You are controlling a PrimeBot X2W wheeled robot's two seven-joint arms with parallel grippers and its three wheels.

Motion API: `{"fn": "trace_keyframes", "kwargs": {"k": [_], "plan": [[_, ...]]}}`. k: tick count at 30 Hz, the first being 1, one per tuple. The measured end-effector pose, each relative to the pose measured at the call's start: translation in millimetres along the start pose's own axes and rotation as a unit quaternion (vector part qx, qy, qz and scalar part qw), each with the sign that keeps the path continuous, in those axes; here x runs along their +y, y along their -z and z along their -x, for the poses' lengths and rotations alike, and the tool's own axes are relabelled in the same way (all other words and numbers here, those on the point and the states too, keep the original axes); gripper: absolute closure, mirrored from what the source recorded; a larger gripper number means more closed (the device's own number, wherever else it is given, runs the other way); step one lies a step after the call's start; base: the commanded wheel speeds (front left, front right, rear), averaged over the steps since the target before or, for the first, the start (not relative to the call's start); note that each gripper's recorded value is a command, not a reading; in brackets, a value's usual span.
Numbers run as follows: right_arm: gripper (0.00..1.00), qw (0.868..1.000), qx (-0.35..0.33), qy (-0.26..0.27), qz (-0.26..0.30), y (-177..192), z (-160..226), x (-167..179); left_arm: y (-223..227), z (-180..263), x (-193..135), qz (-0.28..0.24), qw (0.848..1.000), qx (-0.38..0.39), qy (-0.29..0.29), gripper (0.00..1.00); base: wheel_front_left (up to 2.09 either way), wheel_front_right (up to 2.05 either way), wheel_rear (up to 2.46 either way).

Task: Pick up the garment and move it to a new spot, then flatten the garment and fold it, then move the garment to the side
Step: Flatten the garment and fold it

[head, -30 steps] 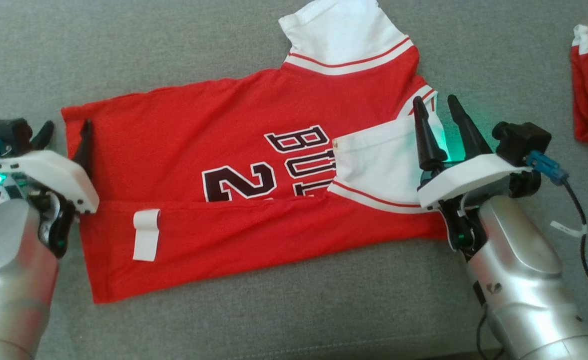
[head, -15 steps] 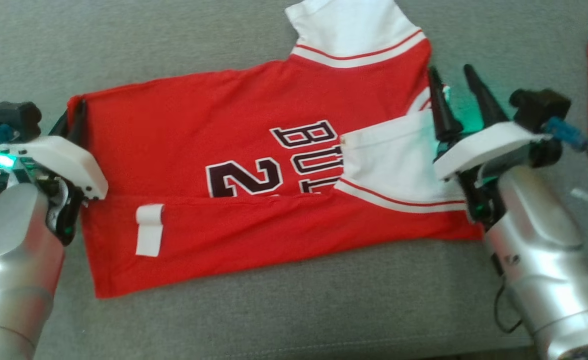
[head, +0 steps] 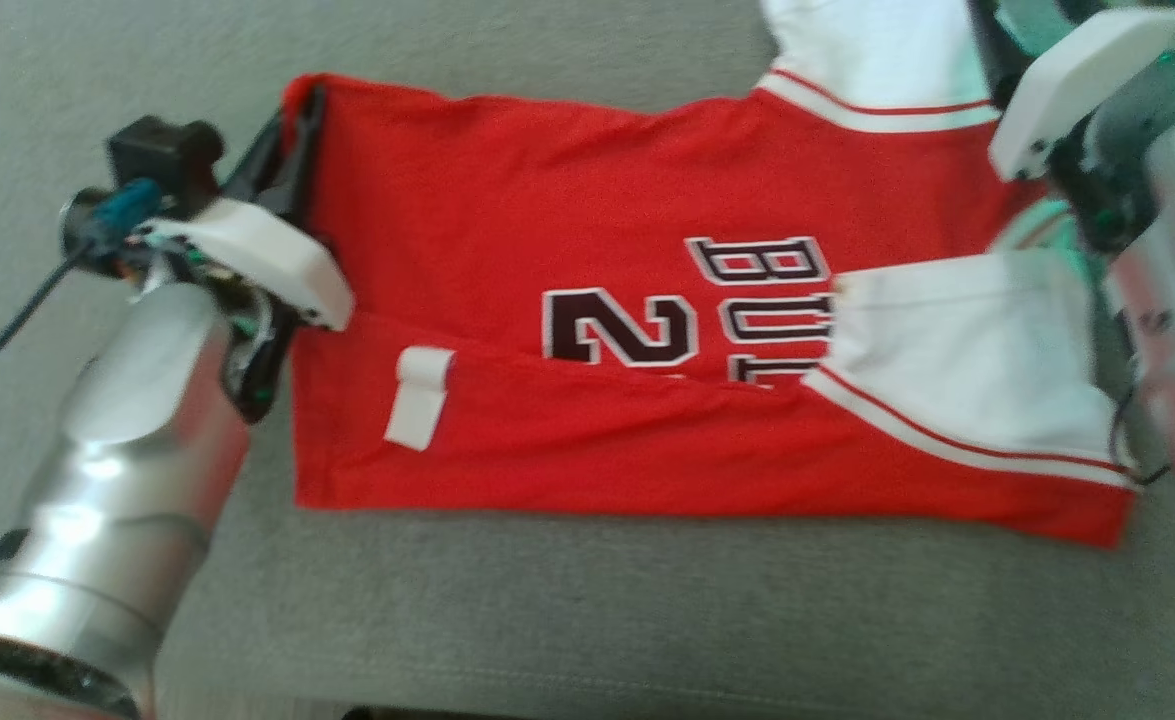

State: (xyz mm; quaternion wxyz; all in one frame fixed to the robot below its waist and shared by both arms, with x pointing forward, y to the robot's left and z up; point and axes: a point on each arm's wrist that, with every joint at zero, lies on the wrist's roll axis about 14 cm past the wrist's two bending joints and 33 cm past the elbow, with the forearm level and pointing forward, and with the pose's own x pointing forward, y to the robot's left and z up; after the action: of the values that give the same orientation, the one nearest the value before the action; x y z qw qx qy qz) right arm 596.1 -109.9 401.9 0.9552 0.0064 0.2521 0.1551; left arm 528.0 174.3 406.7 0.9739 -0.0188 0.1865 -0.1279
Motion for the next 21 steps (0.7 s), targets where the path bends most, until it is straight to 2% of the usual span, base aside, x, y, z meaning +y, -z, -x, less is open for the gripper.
{"fn": "trace_keyframes", "kwargs": {"k": [4,11,12,13,15,21], "plan": [[0.0,0.999,0.048,-0.003,0.026,6,-30,3,6,1,-1,0.003,1.0,-0.001,0.001,1.0,0.0,0.0,0.0],[0.0,0.996,0.086,-0.019,0.032,20,-57,17,22,2,4,0.01,1.0,0.011,-0.005,1.0,0.0,0.0,0.0],[0.34,0.996,0.086,-0.02,0.031,19,-59,18,24,2,5,0.011,1.0,0.013,-0.005,1.0,0.0,0.0,0.0],[0.59,0.996,0.085,-0.02,0.03,17,-60,18,26,2,4,0.011,1.0,0.014,-0.004,1.0,0.0,0.0,0.0],[1.0,0.996,0.077,-0.021,0.035,14,-60,18,27,2,3,0.014,1.0,0.015,-0.004,1.0,0.0,0.0,0.0],[1.0,0.999,-0.001,-0.013,0.029,-9,-57,12,17,0,8,0.017,1.0,-0.001,-0.01,1.0,0.0,0.0,0.0]]}}
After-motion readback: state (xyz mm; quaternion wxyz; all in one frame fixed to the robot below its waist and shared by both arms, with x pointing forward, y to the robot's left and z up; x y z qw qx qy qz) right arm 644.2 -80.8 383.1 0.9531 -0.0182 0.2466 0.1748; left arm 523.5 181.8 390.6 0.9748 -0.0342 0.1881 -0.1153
